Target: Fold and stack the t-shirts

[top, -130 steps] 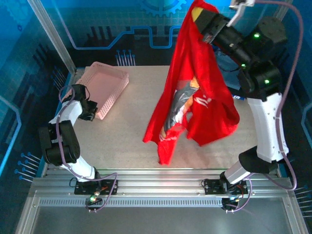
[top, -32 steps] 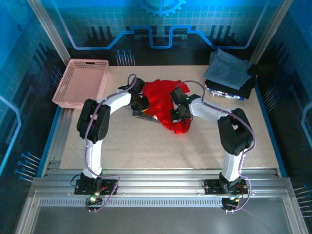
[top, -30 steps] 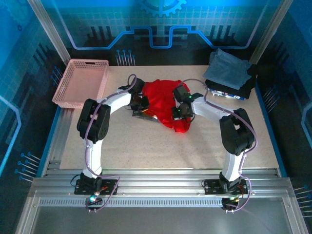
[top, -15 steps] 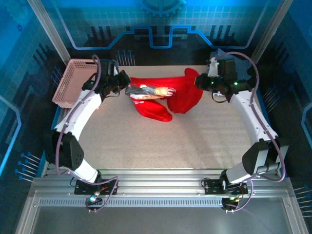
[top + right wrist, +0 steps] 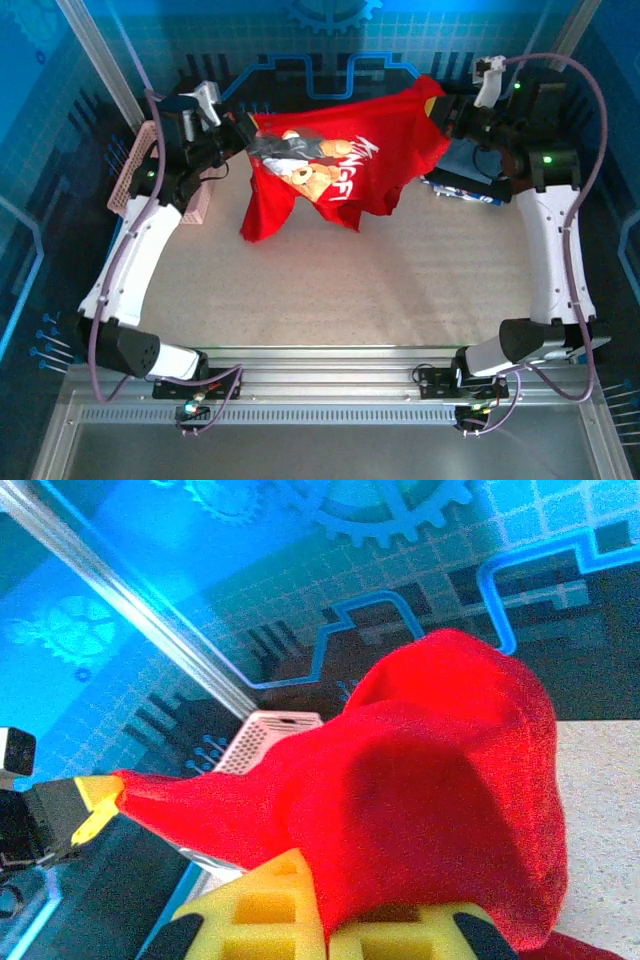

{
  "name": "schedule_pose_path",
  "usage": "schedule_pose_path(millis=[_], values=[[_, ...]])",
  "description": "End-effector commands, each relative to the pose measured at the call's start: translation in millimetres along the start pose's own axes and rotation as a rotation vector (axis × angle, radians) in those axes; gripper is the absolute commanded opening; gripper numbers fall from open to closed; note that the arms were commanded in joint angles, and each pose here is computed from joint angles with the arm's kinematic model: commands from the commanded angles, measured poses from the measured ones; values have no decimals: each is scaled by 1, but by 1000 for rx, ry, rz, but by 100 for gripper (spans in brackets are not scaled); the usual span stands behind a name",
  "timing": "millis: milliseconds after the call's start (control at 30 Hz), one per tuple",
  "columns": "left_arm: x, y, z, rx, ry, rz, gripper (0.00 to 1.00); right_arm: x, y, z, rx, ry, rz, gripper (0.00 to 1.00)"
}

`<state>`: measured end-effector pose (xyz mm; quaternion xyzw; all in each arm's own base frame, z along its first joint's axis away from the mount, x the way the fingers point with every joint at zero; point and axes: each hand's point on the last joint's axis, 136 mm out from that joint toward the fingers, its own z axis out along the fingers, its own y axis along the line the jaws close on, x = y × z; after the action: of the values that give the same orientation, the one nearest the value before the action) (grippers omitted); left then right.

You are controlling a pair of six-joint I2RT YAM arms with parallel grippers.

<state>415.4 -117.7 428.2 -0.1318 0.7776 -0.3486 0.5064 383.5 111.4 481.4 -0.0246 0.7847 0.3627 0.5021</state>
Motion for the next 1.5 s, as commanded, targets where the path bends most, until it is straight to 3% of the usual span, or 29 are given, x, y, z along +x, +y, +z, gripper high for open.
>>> schedule_pose_path(millis=[0,233,400,600,733,800,833,867,900,933,1000,1033,1100,1167,1300,1367,1467], values=[[-32,-34,-43,79,-119,96,0,-4,22,-34,-36,-6,5,0],[-27,-40,-72,80,-129,129,0,-7,22,-60,-38,-19,54,0],[-27,-39,-65,75,-115,132,0,-15,4,-56,-10,-22,73,0],[-11,-9,2,-9,-11,171,0,-14,-71,-8,143,57,99,0],[12,43,71,-142,93,193,0,-3,-140,50,239,149,125,1],[27,68,106,-183,143,161,3,2,-170,87,273,177,114,13],[34,74,122,-170,161,140,10,2,-180,102,283,175,109,26],[39,79,136,-158,174,114,33,1,-188,119,279,166,105,47],[40,79,146,-146,178,83,63,-3,-193,131,277,142,121,57],[38,79,150,-140,176,54,76,-5,-195,138,270,126,137,61],[28,70,142,-142,170,13,86,-7,-182,141,247,127,145,67],[24,65,132,-148,165,8,96,-2,-170,137,245,148,126,69],[29,59,100,-164,174,-28,99,27,-141,121,263,249,56,72],[55,70,67,-207,232,-68,99,75,-109,103,237,379,27,74],[138,137,-1,-416,410,-188,99,194,-66,54,134,595,197,72],[176,162,-21,-444,466,-297,97,254,-61,33,108,696,304,70],[217,191,-35,-481,501,-408,94,321,-66,15,127,816,429,58]])
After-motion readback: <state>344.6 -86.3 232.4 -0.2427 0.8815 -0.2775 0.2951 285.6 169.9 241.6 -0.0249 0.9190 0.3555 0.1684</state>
